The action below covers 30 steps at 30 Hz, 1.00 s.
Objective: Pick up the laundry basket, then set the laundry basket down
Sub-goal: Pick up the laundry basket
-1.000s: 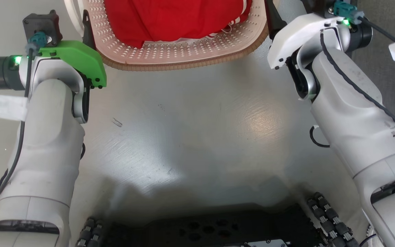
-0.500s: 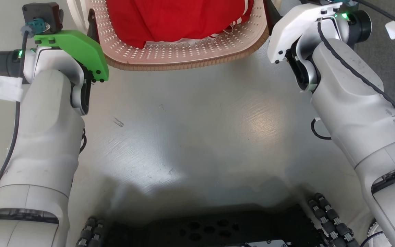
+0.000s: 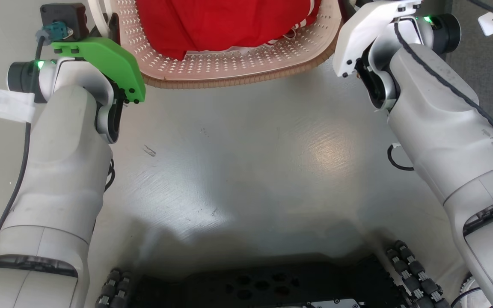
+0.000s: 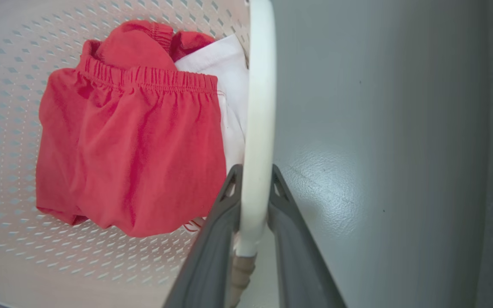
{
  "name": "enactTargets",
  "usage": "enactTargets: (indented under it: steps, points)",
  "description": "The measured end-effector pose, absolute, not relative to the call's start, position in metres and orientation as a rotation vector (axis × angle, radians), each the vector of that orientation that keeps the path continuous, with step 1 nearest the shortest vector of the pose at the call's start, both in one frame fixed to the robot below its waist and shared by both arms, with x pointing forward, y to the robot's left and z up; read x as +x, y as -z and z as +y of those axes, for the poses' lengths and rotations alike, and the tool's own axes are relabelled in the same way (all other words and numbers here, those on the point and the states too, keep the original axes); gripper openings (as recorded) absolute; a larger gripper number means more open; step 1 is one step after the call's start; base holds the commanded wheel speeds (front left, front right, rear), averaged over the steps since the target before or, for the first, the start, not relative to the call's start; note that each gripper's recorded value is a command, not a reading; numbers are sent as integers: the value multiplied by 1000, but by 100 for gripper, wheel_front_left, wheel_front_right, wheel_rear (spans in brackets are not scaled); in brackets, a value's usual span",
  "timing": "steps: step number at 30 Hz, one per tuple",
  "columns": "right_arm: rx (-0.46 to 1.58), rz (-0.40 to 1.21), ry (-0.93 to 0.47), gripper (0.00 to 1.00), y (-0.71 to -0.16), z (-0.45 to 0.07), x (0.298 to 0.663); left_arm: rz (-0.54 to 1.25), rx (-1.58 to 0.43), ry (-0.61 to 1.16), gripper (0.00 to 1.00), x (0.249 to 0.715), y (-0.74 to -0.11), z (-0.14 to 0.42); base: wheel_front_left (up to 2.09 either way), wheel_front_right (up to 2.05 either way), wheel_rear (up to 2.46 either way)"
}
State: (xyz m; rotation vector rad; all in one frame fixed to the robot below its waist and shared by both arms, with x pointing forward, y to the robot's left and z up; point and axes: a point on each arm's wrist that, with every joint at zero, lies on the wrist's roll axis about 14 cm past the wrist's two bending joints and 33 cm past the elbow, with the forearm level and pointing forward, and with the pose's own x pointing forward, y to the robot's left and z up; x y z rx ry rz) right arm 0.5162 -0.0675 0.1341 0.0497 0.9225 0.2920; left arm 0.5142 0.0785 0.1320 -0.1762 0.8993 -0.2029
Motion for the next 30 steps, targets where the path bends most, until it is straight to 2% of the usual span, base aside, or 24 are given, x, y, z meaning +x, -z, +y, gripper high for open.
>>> enactTargets:
  steps: [12,24,30]
  points:
    - [73,949,-275,0,-135,-68,514,891,-185,211,0,512,-137,75,0,0,0]
    - [89,908,-265,0,-161,-68,510,820,-181,211,0,520,-167,75,0,0,0]
    - [85,904,-270,0,-175,-67,497,837,-189,198,0,503,-178,77,0,0,0]
